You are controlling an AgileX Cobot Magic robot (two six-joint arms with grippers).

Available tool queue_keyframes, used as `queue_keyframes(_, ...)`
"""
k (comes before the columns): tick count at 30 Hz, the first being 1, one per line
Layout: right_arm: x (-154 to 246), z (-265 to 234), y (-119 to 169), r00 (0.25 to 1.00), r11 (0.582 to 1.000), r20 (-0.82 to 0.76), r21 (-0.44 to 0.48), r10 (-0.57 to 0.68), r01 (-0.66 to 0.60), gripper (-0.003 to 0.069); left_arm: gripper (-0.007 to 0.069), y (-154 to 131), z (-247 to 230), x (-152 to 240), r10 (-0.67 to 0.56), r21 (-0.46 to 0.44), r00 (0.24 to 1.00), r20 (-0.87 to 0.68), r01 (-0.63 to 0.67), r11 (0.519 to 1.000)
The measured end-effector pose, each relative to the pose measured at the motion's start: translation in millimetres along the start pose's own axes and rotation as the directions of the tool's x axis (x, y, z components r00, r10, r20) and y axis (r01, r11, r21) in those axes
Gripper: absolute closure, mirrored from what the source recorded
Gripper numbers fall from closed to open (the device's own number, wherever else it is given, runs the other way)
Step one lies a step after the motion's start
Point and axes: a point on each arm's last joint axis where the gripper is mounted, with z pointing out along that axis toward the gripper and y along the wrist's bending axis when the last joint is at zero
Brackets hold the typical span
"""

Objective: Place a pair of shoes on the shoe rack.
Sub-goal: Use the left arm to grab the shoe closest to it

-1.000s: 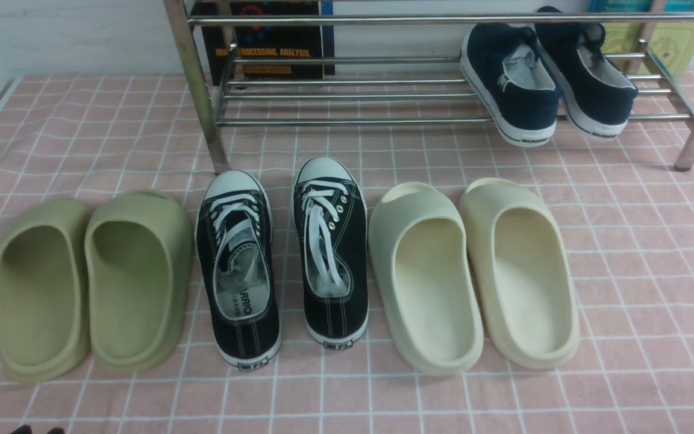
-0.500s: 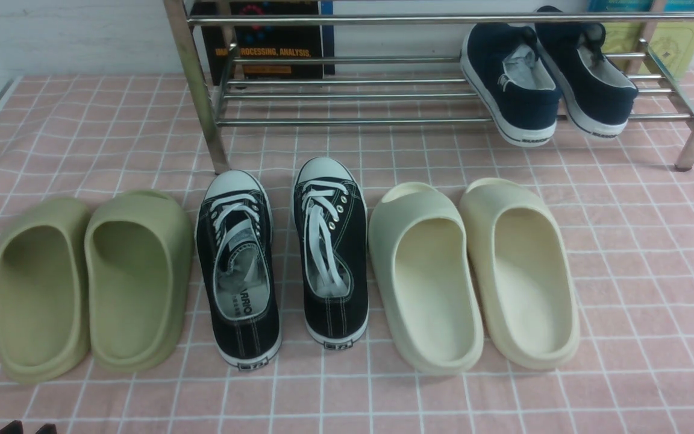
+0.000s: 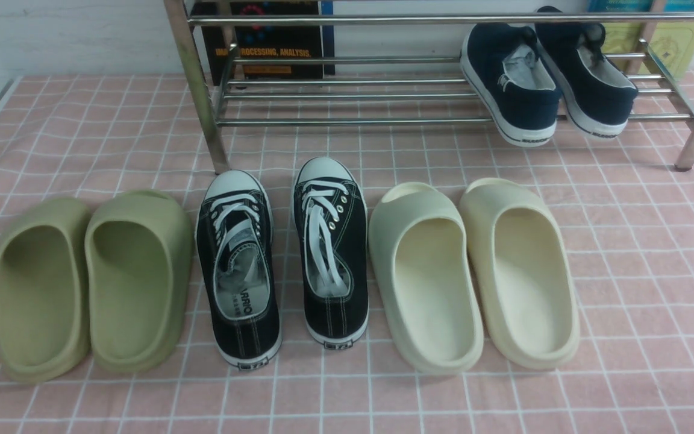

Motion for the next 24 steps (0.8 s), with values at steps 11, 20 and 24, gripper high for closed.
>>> queue_keyframes(11,0,0,0,1.0,1.0,0.0,0.0,0.0,0.0,0.0427,0.0407,3,2,-40,-0.199,0.031,0.939,0.279,0.198,0.98)
queue_keyframes(20,0,0,0,1.0,1.0,0.0,0.0,0.0,0.0,0.0421,0.0612,10,47,-133,-0.136,-0.021,0.99,-0.023,0.135,0.991)
queue_keyframes(24,0,0,0,1.0,1.0,0.0,0.0,0.0,0.0,0.0421,0.0623,10,92,-124,-0.096,-0.036,0.935,-0.341,0.089,0.995)
